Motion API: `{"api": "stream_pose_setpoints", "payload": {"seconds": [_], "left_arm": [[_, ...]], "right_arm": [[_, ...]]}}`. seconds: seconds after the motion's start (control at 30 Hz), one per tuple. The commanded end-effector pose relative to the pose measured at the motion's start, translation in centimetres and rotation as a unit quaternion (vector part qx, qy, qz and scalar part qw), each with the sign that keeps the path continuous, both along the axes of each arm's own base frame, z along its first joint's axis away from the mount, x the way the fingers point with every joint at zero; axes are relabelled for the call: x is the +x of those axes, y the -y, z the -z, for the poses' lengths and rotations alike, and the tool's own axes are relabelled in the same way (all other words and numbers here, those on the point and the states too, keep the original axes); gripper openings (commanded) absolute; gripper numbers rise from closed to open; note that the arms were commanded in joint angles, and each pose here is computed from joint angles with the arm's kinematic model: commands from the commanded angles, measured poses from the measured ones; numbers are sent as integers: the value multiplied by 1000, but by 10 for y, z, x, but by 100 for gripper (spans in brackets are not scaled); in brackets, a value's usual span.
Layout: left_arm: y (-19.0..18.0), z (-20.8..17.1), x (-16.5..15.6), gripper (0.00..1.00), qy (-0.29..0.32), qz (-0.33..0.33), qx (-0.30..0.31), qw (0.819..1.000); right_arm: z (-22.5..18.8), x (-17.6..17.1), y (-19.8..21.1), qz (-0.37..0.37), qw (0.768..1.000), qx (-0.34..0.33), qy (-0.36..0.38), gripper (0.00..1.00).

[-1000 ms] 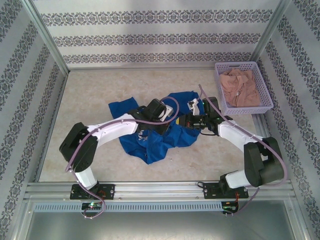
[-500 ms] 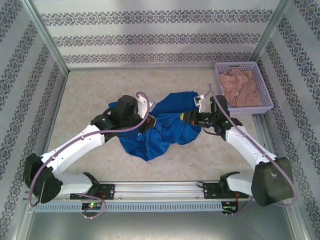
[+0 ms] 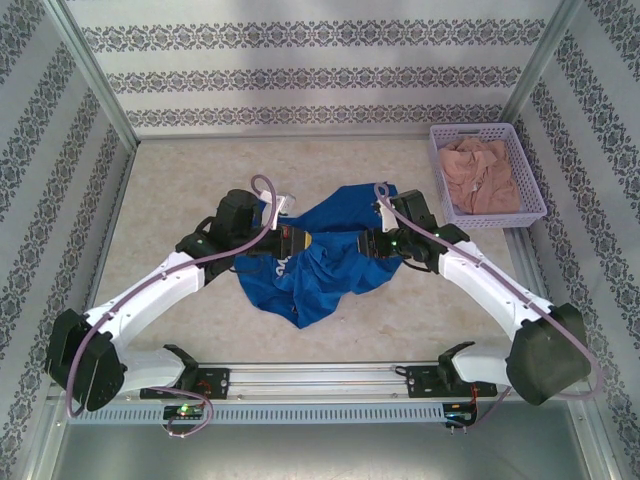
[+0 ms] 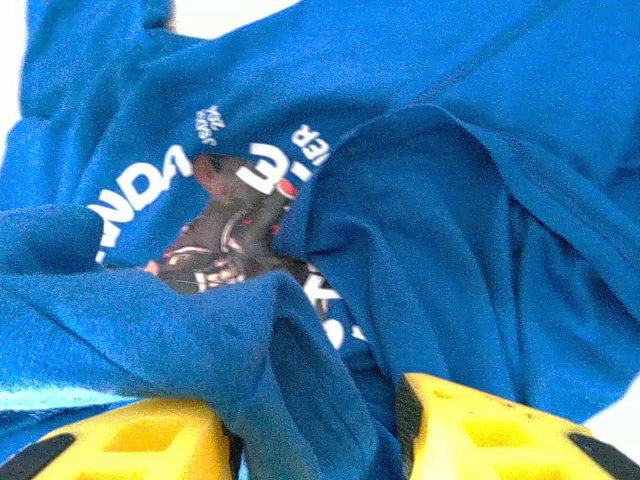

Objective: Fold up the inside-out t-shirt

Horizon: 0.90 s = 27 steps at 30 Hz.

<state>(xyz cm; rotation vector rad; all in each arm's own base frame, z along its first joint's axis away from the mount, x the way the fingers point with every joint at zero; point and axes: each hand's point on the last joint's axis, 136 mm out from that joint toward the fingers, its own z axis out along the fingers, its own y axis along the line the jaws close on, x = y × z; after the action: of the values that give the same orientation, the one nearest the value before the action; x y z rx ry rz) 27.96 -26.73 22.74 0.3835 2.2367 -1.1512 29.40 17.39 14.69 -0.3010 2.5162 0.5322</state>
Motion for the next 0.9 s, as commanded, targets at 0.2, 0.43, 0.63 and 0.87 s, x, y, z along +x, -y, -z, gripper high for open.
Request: {"api": "stream_pose_setpoints", "payload": {"seconds": [0.2,0.43,0.63,0.87], "left_arm": [[0,-13,15,0,-15,-37,-34,999],[0,-14,15,0,-14,-37,-32,999],[-4,-16,12,0,-6,-37,-24,999],[-47,13,18,0,-5,-136,67,988]], "right_arm": [[-22,-48,-14,-40,994,-2,98,66],[-24,-36,-57,-21,994,62,91,53],[10,-10,-67,21,998,25,49,52],[-2,-24,-58,-12,993,59,101,0]]}}
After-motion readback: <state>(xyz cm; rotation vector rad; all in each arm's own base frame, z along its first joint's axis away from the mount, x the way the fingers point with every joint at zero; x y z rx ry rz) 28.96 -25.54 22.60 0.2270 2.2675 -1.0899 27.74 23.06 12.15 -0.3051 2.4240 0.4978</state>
